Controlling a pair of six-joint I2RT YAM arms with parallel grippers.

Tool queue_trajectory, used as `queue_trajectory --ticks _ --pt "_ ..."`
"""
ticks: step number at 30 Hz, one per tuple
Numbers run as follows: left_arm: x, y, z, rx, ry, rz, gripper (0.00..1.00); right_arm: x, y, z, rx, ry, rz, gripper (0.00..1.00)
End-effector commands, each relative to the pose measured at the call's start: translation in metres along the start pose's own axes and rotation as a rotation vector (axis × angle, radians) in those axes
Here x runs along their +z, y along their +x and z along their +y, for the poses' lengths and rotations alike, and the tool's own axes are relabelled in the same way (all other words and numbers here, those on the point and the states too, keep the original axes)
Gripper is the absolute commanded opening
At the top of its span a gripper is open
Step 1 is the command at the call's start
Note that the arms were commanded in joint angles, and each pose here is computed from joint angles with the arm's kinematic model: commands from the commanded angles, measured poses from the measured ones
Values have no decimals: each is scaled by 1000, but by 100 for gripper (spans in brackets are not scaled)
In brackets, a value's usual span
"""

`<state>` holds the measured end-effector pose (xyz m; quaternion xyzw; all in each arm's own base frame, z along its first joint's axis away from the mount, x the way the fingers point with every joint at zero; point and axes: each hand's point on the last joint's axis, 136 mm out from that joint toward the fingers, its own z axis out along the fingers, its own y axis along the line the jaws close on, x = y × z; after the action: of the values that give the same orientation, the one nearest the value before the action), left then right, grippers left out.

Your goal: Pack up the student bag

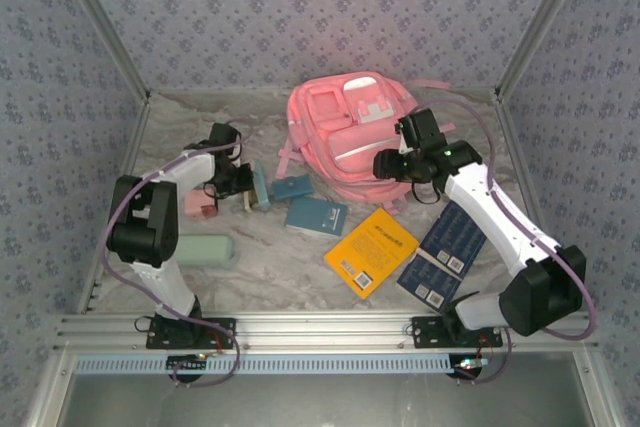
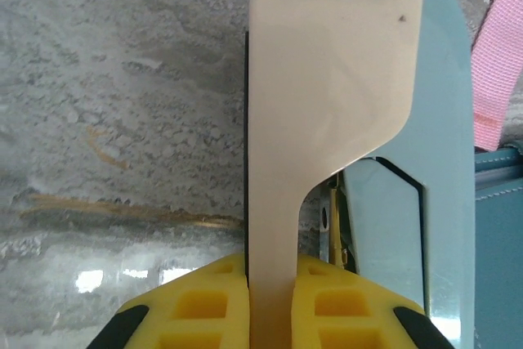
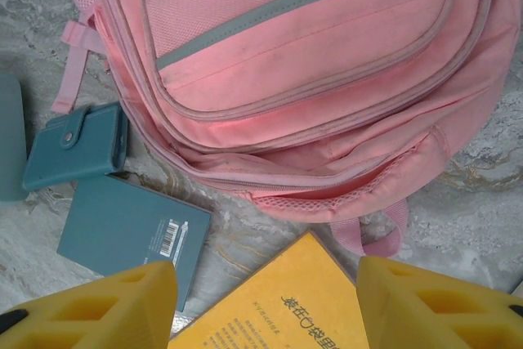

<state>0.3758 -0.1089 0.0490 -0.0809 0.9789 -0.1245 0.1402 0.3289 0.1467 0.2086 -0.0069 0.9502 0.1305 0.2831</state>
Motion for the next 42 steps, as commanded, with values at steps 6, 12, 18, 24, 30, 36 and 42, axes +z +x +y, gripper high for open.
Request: queue_trajectory --ticks 6,12,18,24,30,36,42 --pt "-92 -17 -50 -71 243 -195 0 -38 -9 42 16 -213 -77 62" --pt "-126 9 -117 48 359 -255 0 -40 -4 99 78 -455 -31 63" --pt "-141 32 -167 133 438 -256 0 -33 0 142 135 -609 7 69" --pt "-146 43 -190 179 477 -246 0 -13 13 154 119 -601 63 69" --pt "-156 51 -203 191 530 -243 0 12 22 147 128 -534 104 68" --pt "-160 60 -209 201 563 -230 0 30 25 147 110 -510 128 68" --pt "-160 65 -213 212 576 -218 0 38 30 158 102 -557 159 56"
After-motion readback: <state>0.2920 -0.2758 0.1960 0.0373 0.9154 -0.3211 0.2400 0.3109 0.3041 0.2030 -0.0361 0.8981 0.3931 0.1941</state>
